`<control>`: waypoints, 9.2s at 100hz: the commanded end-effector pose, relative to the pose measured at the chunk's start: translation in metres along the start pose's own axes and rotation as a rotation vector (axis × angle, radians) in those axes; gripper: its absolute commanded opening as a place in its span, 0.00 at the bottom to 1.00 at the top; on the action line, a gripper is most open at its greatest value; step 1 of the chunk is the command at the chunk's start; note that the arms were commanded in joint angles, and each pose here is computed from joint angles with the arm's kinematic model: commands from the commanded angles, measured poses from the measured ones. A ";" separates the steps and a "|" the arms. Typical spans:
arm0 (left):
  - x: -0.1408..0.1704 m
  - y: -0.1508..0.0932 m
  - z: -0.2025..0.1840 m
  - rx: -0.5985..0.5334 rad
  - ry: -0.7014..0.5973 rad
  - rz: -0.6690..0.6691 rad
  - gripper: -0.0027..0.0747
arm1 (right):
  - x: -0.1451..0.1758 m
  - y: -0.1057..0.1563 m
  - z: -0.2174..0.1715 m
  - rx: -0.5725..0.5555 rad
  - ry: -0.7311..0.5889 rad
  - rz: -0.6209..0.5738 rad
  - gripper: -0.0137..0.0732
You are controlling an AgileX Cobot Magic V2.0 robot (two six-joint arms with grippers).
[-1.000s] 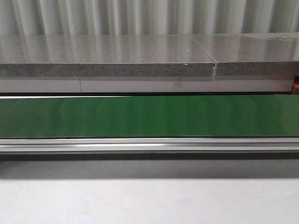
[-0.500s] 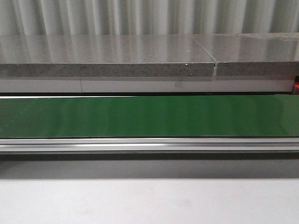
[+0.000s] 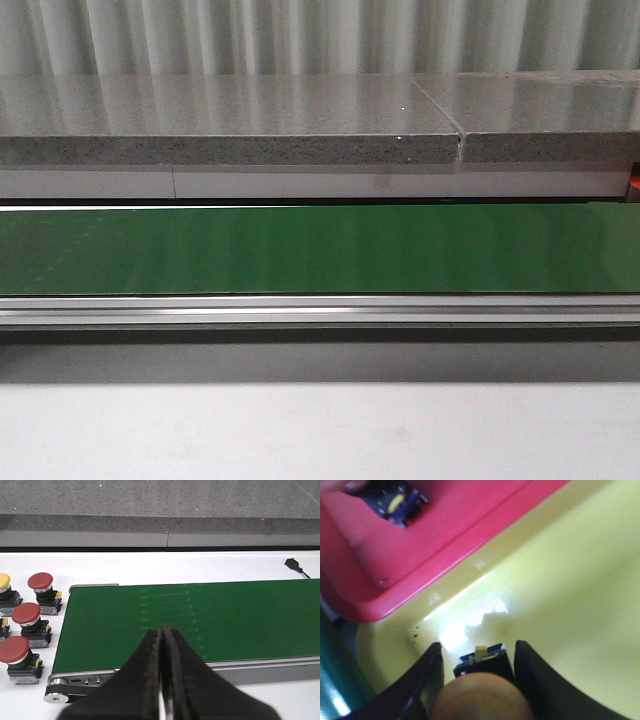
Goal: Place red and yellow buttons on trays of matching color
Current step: 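Lower the yellow button into the yellow tray and open the right gripper, then move the left gripper back over the remaining buttons, then grasp another red button with the left gripper and carry it over the belt, then lower the red button onto the belt and open the left gripper, then grasp a yellow button with the left gripper and carry it over the belt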
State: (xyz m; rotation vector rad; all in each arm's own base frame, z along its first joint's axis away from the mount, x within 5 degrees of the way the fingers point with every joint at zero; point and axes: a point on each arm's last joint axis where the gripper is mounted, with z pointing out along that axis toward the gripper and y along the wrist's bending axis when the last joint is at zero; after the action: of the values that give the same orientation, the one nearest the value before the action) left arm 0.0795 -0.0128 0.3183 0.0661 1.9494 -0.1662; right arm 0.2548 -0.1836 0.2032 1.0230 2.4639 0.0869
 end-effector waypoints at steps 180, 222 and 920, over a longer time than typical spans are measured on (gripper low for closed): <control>-0.014 -0.002 -0.003 0.020 -0.097 -0.001 0.01 | 0.127 0.107 -0.180 -0.444 -0.463 -0.702 0.73; -0.014 -0.002 -0.003 0.020 -0.097 -0.001 0.01 | 0.144 0.095 -0.177 -0.444 -0.464 -0.703 0.08; -0.001 0.190 0.168 -0.525 0.511 -0.649 0.86 | 0.144 0.095 -0.177 -0.445 -0.464 -0.702 0.08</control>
State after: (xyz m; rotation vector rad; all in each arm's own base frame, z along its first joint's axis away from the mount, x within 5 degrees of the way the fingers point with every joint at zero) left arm 0.2449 0.1408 0.2279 -0.9565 2.4919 -0.0668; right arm 0.1484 0.0046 0.3121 -0.0430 2.1766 0.1605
